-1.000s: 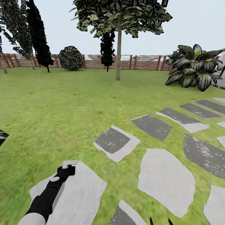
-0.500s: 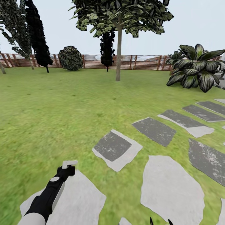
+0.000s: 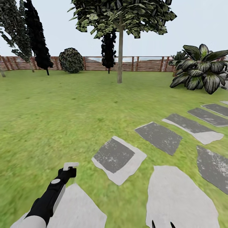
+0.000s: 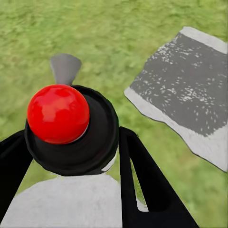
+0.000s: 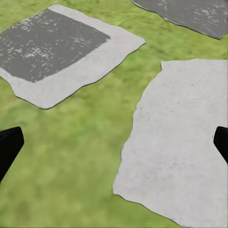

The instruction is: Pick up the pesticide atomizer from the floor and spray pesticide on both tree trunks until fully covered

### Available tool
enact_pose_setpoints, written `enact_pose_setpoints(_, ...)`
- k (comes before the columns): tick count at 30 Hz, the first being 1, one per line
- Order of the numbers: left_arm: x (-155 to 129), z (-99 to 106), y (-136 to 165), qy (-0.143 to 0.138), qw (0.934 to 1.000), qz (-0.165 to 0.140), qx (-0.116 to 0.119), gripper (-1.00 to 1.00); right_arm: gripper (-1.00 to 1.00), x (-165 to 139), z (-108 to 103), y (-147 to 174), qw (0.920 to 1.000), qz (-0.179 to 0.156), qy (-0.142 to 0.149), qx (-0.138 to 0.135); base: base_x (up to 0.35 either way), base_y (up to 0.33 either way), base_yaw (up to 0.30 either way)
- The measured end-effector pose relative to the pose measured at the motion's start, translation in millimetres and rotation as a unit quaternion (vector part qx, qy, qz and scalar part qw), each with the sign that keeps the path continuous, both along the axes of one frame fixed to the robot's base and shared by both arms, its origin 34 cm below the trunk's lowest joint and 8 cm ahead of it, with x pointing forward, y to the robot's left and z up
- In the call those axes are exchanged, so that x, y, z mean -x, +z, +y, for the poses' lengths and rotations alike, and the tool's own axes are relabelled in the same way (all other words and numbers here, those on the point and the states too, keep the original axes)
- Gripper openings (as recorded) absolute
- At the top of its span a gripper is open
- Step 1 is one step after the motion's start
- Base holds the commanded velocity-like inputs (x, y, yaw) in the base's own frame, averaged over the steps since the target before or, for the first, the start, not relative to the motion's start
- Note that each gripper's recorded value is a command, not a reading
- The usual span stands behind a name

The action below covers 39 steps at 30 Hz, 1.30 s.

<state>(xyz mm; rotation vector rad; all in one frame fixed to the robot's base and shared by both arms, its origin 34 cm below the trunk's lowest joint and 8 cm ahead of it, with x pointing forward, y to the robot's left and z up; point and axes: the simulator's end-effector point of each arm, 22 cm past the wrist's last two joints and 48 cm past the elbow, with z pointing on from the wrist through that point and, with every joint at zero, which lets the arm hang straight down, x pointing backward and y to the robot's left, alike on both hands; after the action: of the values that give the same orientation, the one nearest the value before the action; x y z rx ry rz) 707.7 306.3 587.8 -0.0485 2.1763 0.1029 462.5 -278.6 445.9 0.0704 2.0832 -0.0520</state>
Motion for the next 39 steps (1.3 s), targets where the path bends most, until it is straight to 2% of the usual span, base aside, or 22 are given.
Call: enact_pose_setpoints(39,-2.2,3.4,5.3,0.001,1.0,-0.004,-0.004,-1.0,1.0,0.0,0.0,0.0,1.0,0.0,0.0,0.0,0.341,0.0,0.0)
